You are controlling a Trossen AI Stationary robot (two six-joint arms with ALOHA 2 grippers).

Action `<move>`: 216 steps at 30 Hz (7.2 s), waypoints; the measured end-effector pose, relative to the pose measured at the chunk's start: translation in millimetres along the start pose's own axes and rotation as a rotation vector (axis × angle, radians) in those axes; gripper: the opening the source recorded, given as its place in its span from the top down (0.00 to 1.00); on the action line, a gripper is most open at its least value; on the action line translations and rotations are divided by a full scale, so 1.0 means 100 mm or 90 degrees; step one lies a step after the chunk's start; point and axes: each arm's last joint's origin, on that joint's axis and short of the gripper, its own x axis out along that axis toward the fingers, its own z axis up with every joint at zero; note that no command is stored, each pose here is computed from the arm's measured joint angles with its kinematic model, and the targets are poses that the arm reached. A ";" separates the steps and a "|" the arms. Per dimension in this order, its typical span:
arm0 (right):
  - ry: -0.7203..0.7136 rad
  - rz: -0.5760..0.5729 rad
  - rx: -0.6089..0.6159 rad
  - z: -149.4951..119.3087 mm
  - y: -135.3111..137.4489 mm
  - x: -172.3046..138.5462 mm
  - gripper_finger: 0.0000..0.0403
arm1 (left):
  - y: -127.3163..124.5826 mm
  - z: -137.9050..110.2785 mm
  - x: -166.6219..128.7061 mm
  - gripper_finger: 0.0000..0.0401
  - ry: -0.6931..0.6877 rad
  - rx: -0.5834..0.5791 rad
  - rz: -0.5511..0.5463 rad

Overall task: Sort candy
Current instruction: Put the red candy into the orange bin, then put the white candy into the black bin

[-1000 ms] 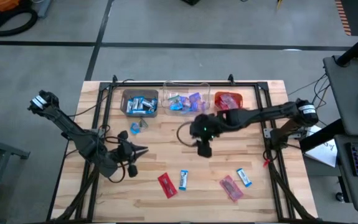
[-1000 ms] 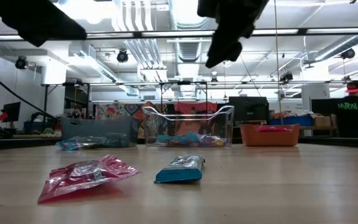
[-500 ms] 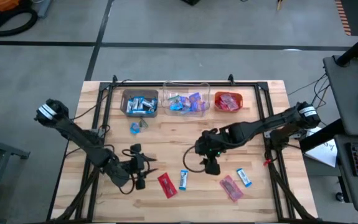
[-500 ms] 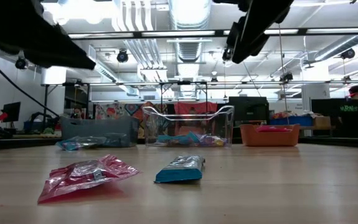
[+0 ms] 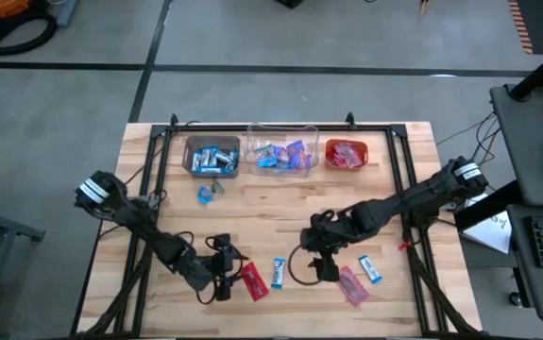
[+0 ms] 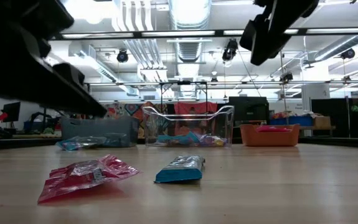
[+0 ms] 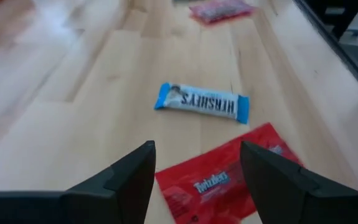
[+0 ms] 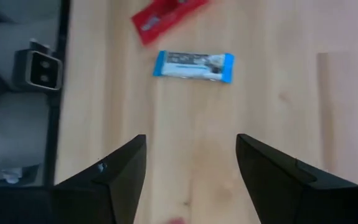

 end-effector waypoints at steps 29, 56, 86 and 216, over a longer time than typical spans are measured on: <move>-0.077 0.006 0.028 -0.37 0.06 0.40 0.39 | 0.09 -0.37 0.32 0.56 0.083 -0.017 -0.001; -0.367 -0.166 0.039 0.15 -0.16 1.28 0.43 | 0.26 -0.42 0.30 1.00 -0.017 -0.133 0.233; -0.255 -0.259 0.065 0.28 -0.34 1.95 0.73 | 0.24 -0.32 0.24 1.00 -0.012 -0.177 0.209; 0.344 -0.230 0.556 -1.08 -0.09 0.10 0.33 | 0.57 0.83 -0.90 1.00 -0.145 0.006 0.228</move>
